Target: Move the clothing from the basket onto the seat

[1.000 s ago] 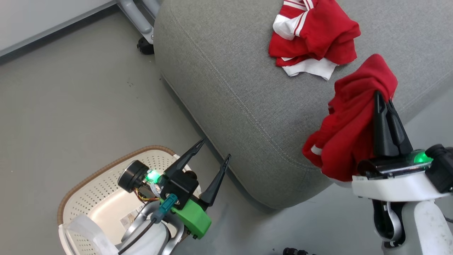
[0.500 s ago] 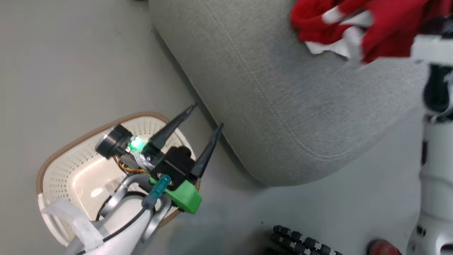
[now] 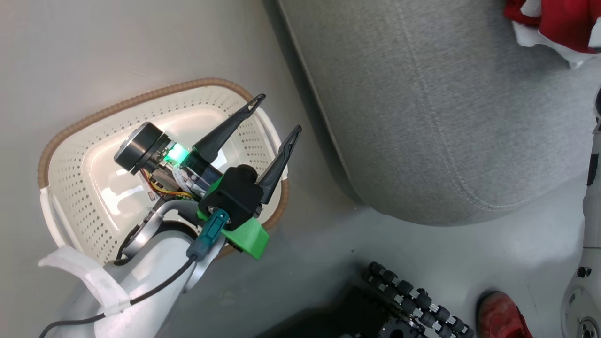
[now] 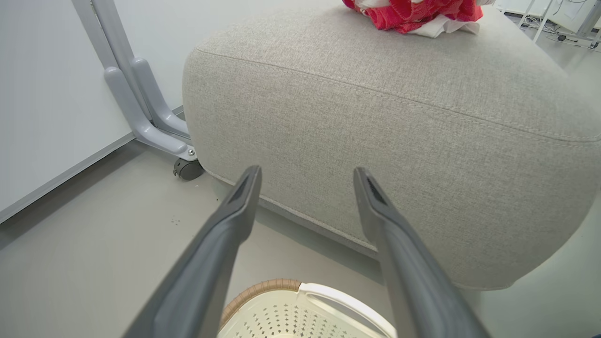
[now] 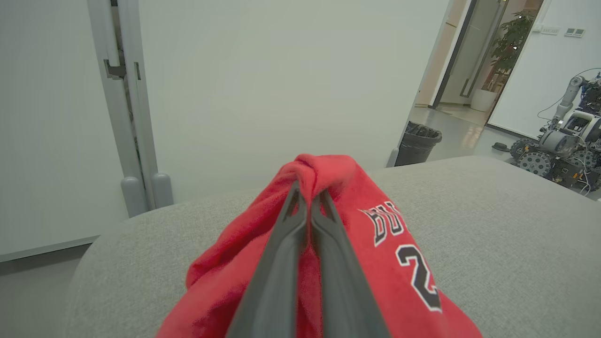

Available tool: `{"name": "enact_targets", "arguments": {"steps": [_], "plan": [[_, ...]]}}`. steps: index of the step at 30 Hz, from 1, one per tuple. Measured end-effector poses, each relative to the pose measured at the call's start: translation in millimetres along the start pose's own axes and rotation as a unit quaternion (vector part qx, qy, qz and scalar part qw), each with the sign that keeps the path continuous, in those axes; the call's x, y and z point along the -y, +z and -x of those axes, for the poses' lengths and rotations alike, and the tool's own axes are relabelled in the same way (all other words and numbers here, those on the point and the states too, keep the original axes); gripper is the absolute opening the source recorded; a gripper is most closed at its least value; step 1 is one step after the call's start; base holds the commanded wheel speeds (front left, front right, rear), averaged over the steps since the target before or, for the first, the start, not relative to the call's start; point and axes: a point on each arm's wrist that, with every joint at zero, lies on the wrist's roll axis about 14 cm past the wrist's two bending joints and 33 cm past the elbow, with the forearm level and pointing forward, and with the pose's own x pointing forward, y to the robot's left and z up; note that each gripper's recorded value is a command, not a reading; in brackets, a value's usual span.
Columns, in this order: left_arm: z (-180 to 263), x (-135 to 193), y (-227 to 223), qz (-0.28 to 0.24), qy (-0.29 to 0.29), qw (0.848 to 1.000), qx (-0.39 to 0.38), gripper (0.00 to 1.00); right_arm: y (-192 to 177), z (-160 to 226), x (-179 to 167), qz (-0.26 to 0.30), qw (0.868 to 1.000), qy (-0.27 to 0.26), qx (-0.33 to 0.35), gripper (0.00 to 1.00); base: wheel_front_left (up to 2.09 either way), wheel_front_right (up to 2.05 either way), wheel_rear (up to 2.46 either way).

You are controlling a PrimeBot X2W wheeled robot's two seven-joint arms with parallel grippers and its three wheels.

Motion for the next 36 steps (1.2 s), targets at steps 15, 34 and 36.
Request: {"name": "enact_targets", "arguments": {"steps": [15,34,36], "plan": [[20.6,1.0,-6.5,0.04,0.05,0.998,-0.003,1.0,-16.9,39.4,-13.3,0.054,0.998,0.024,-0.025,1.0,0.0,0.0,0.0],[143.4,-42.0,60.4,0.117,0.337,0.932,0.06,1.0,-6.3,172.7,-125.0,-0.076,0.972,0.211,-0.069,1.0,0.0,0.0,0.0],[171.1,-47.8,68.1,0.116,0.373,0.918,0.073,1.0,3.9,180.9,-138.3,-0.091,0.967,0.229,-0.058,1.0,0.0,0.0,0.0]]}}
